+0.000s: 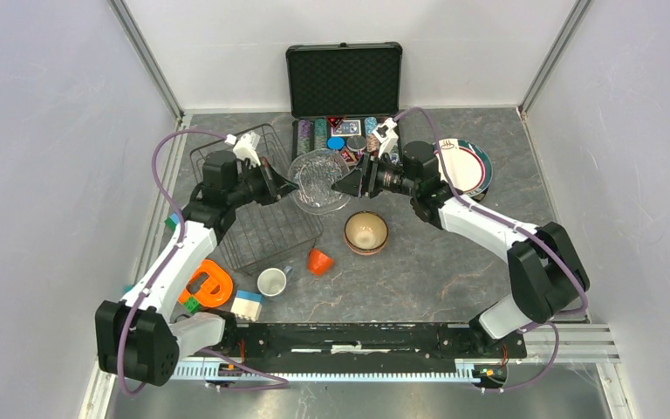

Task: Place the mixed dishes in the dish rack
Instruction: Pick up the plate at the center of the board.

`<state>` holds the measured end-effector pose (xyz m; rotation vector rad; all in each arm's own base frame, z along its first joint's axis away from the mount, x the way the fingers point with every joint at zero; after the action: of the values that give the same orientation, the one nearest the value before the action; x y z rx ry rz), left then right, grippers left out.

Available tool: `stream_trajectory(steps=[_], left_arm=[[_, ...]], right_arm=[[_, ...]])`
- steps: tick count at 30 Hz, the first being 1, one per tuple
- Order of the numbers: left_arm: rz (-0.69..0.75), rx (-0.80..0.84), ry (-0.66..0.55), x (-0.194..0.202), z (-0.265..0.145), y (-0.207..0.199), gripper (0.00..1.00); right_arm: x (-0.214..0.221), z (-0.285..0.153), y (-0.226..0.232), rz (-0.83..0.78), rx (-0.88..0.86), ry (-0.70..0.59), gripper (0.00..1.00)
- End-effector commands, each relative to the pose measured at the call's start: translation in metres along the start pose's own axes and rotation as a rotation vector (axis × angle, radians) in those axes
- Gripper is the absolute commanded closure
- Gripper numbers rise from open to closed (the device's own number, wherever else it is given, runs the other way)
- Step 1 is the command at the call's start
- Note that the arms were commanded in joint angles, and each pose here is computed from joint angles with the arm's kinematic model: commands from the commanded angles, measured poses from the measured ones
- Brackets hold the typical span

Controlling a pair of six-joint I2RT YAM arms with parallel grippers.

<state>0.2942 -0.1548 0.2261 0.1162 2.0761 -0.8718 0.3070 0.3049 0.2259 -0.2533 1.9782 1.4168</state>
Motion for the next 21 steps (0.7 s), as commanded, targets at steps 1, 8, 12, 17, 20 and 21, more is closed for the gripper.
stream_trajectory(steps=[1,8,12,17,20,21], left_arm=[[-0.016,0.135,-0.041,-0.013,-0.003,-0.017,0.98],[-0.056,0.142,-0.045,-0.01,-0.007,-0.008,0.98],[-0.062,0.141,-0.051,-0.011,-0.008,-0.007,0.98],[-0.053,0.119,-0.056,-0.013,-0.009,-0.005,0.97],[-0.049,0.067,-0.05,-0.011,-0.01,0.001,0.9],[-0.046,0.045,-0.046,-0.009,-0.011,0.004,0.89]], right_arm=[[-0.007,0.001,0.023,-0.021,-0.131,-0.022,0.41],[-0.014,0.001,0.033,-0.041,-0.151,-0.053,0.59],[-0.015,0.008,0.034,-0.083,-0.094,-0.037,0.69],[-0.023,0.019,0.039,-0.16,0.013,-0.066,0.81],[-0.03,0.024,0.043,-0.206,0.071,-0.094,0.87],[-0.031,0.026,0.046,-0.217,0.084,-0.095,0.9]])
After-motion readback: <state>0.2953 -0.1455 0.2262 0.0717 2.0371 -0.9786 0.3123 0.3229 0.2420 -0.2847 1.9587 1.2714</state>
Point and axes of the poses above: each gripper's point midway between its finger pads, its own z axis out along the fingers, its own y axis along the line the jaws close on, x = y × z, the point moved 3 cm from there along -z, back along the fingers, and after that the axes turned 8 degrees about z, right-handed, at the moved point
